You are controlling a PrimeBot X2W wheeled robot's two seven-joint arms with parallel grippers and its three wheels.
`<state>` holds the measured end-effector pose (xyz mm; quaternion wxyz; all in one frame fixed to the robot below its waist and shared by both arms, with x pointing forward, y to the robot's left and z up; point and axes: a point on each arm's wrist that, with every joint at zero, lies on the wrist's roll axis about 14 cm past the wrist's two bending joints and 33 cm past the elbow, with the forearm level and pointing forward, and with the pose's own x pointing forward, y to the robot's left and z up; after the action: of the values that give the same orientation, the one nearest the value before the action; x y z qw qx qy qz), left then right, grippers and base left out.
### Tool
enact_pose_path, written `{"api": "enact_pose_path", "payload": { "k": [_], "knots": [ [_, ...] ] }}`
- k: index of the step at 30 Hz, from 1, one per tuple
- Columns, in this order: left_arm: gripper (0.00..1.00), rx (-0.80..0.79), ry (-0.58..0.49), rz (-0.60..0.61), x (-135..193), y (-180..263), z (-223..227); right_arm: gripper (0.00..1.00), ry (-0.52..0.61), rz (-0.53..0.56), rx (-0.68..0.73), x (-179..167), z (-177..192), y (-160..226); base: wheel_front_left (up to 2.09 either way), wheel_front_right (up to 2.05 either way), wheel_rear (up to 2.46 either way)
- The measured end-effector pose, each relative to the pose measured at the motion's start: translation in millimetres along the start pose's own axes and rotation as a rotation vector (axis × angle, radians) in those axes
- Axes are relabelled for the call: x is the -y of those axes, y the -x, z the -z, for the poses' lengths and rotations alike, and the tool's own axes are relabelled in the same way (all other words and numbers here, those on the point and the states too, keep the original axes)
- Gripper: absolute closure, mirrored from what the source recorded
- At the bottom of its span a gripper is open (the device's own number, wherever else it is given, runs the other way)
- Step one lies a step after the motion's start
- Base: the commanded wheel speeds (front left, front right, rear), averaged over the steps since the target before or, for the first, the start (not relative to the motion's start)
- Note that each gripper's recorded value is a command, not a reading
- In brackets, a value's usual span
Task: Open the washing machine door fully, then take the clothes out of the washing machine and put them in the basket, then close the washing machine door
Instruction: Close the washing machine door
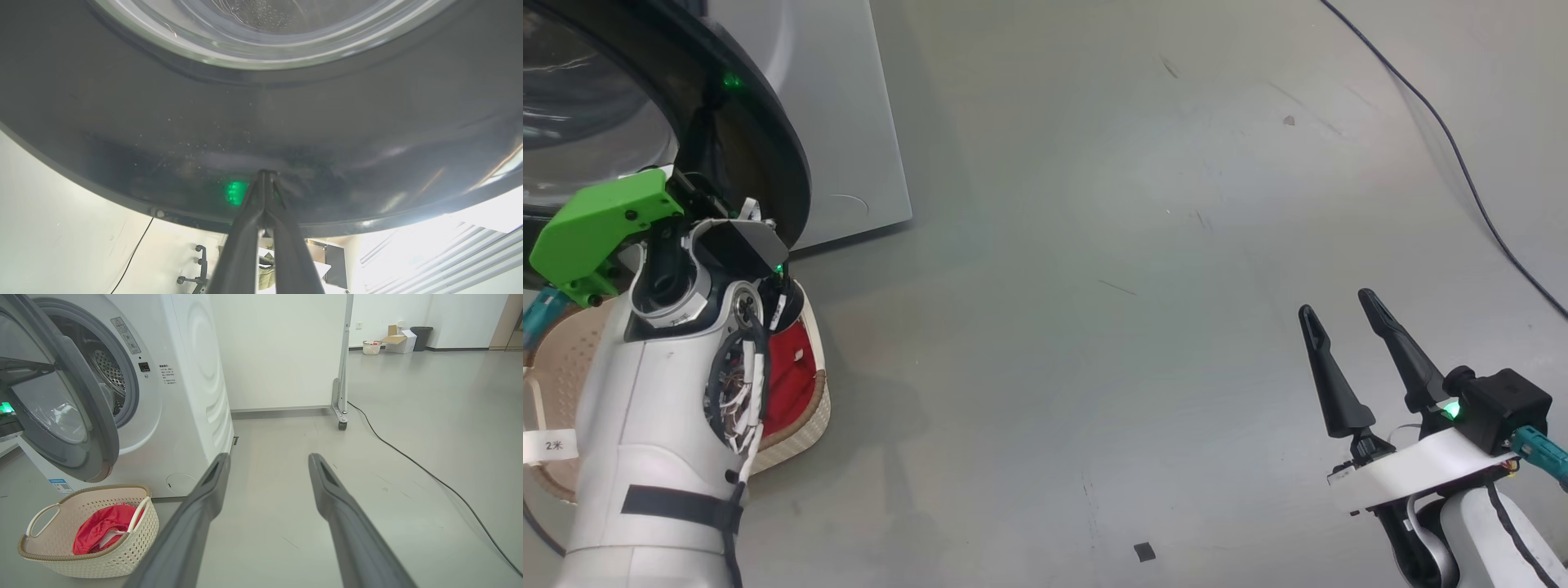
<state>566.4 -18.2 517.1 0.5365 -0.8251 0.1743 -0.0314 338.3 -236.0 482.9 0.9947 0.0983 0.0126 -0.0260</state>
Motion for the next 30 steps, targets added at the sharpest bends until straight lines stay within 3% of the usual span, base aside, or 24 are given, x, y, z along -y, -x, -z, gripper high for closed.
{"api": "enact_pose_path", "payload": {
  "k": [10, 18, 25, 30],
  "knots": [
    [1.00, -0.032, -0.036, -0.005, -5.5, 9.9, 4.0, 0.00, 0.004, -0.008, 0.020, 0.9, -5.8, -6.8, 0.00, 0.00, 0.00],
    [1.00, -0.144, -0.211, -0.036, -23.6, 34.8, 19.2, 0.00, -0.005, -0.070, 0.036, -16.4, -8.8, -18.5, 0.00, 0.00, 0.00],
    [1.00, -0.248, -0.553, -0.049, -47.2, 72.9, 23.5, 0.00, -0.019, -0.160, 0.051, -43.7, -11.1, -30.2, 0.00, 0.00, 0.00],
    [1.00, -0.257, -0.816, -0.064, -56.7, 98.9, -0.6, 0.00, -0.031, -0.216, 0.047, -62.0, -8.8, -33.1, 0.00, 0.00, 0.00]
  ]
}}
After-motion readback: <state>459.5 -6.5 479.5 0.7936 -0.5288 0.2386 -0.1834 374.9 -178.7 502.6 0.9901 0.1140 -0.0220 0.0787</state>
